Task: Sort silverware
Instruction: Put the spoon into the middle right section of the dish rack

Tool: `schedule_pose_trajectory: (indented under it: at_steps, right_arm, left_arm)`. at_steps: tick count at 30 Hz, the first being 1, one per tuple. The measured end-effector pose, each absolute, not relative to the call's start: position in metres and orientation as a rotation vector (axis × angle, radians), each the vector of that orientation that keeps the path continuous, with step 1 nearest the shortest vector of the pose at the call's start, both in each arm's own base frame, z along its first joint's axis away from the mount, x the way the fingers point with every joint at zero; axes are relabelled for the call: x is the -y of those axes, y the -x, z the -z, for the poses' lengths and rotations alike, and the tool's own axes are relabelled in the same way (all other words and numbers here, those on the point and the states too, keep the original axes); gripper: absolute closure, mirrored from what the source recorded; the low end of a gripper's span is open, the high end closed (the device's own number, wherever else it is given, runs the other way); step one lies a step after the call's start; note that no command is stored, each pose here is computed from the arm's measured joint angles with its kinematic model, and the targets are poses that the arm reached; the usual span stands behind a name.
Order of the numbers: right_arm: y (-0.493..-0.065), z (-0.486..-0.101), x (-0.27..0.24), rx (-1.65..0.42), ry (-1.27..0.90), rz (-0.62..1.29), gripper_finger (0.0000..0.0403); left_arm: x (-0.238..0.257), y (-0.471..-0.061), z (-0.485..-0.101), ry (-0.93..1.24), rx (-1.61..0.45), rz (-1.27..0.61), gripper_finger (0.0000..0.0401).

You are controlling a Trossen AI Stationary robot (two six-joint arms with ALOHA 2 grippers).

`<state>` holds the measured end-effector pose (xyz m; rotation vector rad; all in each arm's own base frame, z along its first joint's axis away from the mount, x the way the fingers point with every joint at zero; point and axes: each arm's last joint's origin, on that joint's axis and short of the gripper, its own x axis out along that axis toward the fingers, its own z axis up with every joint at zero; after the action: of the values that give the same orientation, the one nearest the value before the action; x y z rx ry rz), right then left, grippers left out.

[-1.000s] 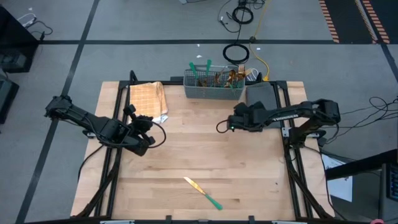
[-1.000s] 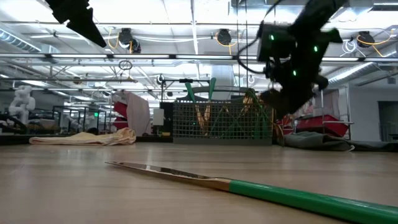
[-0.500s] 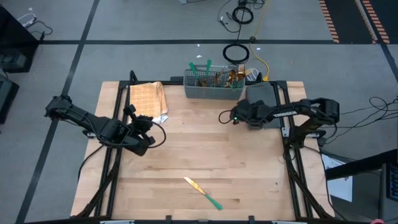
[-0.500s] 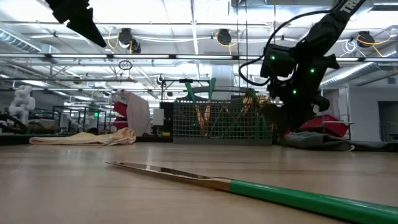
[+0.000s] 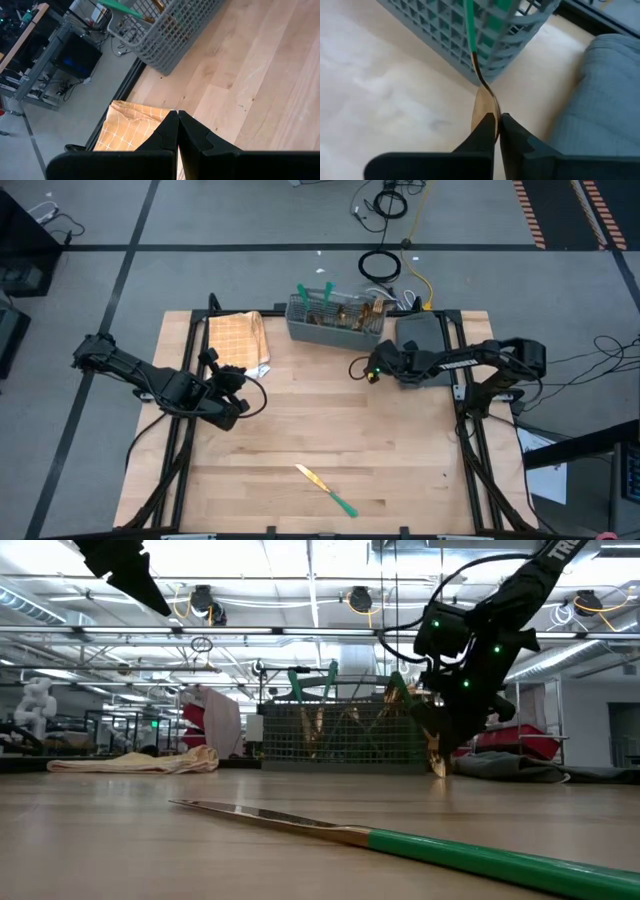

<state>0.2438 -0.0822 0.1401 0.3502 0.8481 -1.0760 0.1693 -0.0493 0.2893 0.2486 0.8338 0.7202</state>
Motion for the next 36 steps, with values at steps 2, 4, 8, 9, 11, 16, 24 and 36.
schedule_pose_trajectory:
  at_steps: [2,4,8,9,11,16,24,36]
  right_arm:
    - [-0.245,-0.141,0.076,-0.848,-0.354,1.057,0.0402]
    - [-0.245,-0.143,0.070,-0.847,-0.357,1.043,0.0402]
    - [-0.241,-0.154,0.059,-0.878,-0.324,1.047,0.0403]
    - [-0.240,-0.157,0.057,-0.883,-0.311,1.052,0.0403]
    - [-0.237,-0.167,0.053,-0.882,-0.299,1.055,0.0402]
    - [-0.226,-0.195,0.045,-0.869,-0.275,1.072,0.0402]
    - [-0.212,-0.242,0.045,-0.804,-0.228,1.126,0.0402]
    - [-0.238,-0.339,0.048,-1.145,0.293,1.222,0.0402]
  left_arm:
    - [0.049,-0.169,-0.289,-0.249,-0.834,-0.720,0.0393]
    - [0.049,-0.169,-0.289,-0.248,-0.834,-0.720,0.0393]
    - [0.049,-0.169,-0.289,-0.249,-0.834,-0.720,0.0393]
    - [0.049,-0.169,-0.289,-0.248,-0.834,-0.720,0.0393]
    - [0.049,-0.169,-0.289,-0.248,-0.834,-0.720,0.0393]
    - [0.049,-0.170,-0.289,-0.247,-0.833,-0.720,0.0393]
    - [0.049,-0.170,-0.289,-0.246,-0.832,-0.719,0.0393]
    - [0.049,-0.170,-0.289,-0.247,-0.832,-0.719,0.0393]
